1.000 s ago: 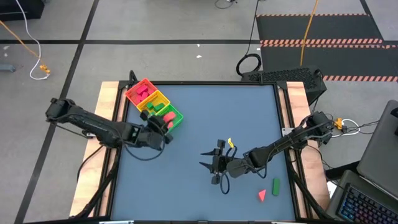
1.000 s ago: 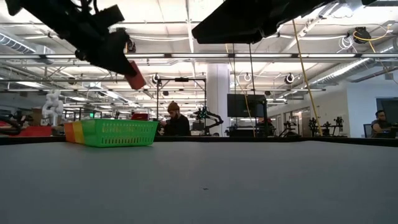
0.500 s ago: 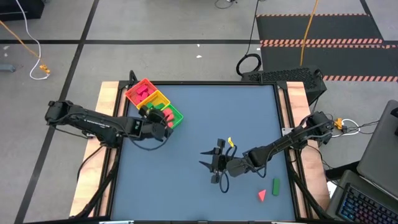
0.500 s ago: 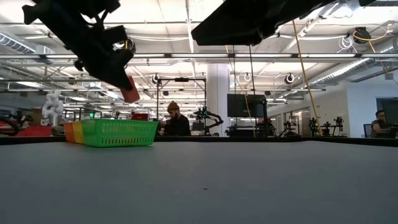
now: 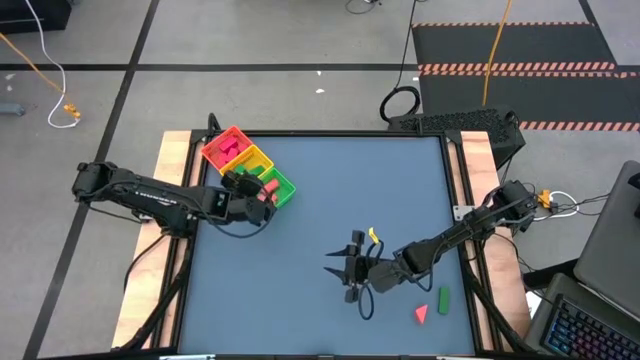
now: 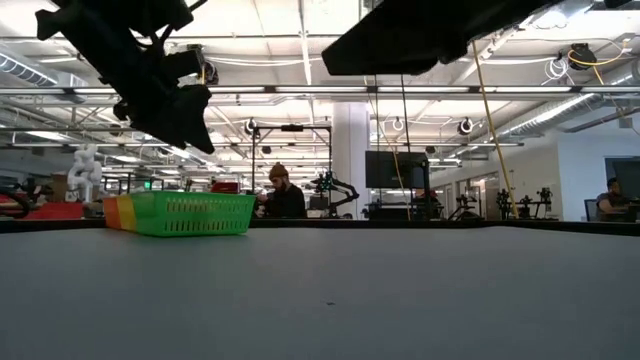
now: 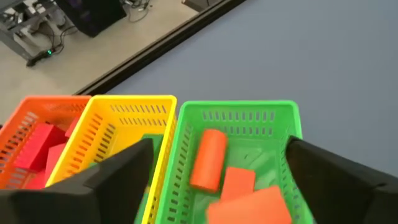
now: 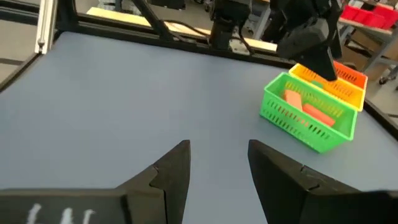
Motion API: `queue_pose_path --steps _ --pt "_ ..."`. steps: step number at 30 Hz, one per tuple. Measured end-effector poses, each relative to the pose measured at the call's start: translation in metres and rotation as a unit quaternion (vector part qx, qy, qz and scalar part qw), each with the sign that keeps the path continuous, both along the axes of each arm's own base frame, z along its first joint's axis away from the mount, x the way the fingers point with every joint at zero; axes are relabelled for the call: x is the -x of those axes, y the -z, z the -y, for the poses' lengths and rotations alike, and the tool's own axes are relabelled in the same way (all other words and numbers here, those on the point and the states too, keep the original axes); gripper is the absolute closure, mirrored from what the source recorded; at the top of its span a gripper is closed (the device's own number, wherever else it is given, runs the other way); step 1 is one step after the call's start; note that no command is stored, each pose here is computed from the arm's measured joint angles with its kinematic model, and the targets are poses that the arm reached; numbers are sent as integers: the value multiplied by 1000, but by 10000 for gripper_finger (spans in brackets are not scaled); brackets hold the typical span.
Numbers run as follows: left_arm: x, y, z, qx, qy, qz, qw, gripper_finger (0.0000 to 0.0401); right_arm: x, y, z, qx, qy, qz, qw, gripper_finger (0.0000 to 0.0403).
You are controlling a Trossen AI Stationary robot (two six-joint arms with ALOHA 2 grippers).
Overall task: Sort & place blocks by color
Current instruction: Put the red block into the green basket
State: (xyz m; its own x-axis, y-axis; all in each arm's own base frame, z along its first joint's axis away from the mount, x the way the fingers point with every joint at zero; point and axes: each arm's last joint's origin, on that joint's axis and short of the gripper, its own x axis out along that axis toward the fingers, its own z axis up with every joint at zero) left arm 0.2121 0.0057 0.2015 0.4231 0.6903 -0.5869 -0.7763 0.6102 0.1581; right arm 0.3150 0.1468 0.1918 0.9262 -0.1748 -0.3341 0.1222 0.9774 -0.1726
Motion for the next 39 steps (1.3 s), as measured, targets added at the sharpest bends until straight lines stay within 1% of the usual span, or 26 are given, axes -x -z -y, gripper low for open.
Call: queue_pose_path --steps 2,5,8,11,13,16,17,19,20,23,25,27,30,33,35,39 --pt "1 0 0 3 -5 2 1000 17 2 3 0 -8 3 -3 1000 248" --pt "1 0 0 6 -9 7 1000 9 5 9 2 -26 12 -7 1000 248" --pt "0 0 1 13 -8 13 1000 23 12 18 1 -40 14 -17 999 248" --pt "-3 0 4 29 8 26 999 44 22 22 -2 -56 18 -40 997 248" --pt "-7 -3 10 42 32 52 997 61 32 20 -5 -85 27 -62 994 248" --pt "-18 -12 25 52 93 110 988 85 46 16 -15 -142 -11 -104 984 248" --pt "-22 -17 31 50 121 133 982 93 51 15 -20 -159 -26 -116 980 248" --pt "-29 -28 44 46 188 180 965 106 61 12 -30 -199 -54 -139 969 248" --pt "-32 -34 50 44 223 203 953 112 65 10 -33 -220 -64 -153 961 248" --pt "-36 -52 68 42 315 274 908 126 76 8 -42 -282 -78 -193 937 248" --pt "-35 -60 78 38 358 304 882 133 84 9 -47 -309 -92 -224 920 248" --pt "-33 -63 85 33 377 313 871 138 91 10 -54 -328 -108 -251 904 248" --pt "-32 -63 90 30 389 309 867 144 102 12 -63 -348 -123 -290 883 248" --pt "-31 -61 91 32 390 303 869 146 111 14 -70 -351 -125 -316 872 248" --pt "-34 -58 91 33 388 296 872 146 118 16 -73 -343 -128 -331 870 248" --pt "-39 -50 91 33 385 282 878 146 129 18 -80 -298 -166 -345 875 248"
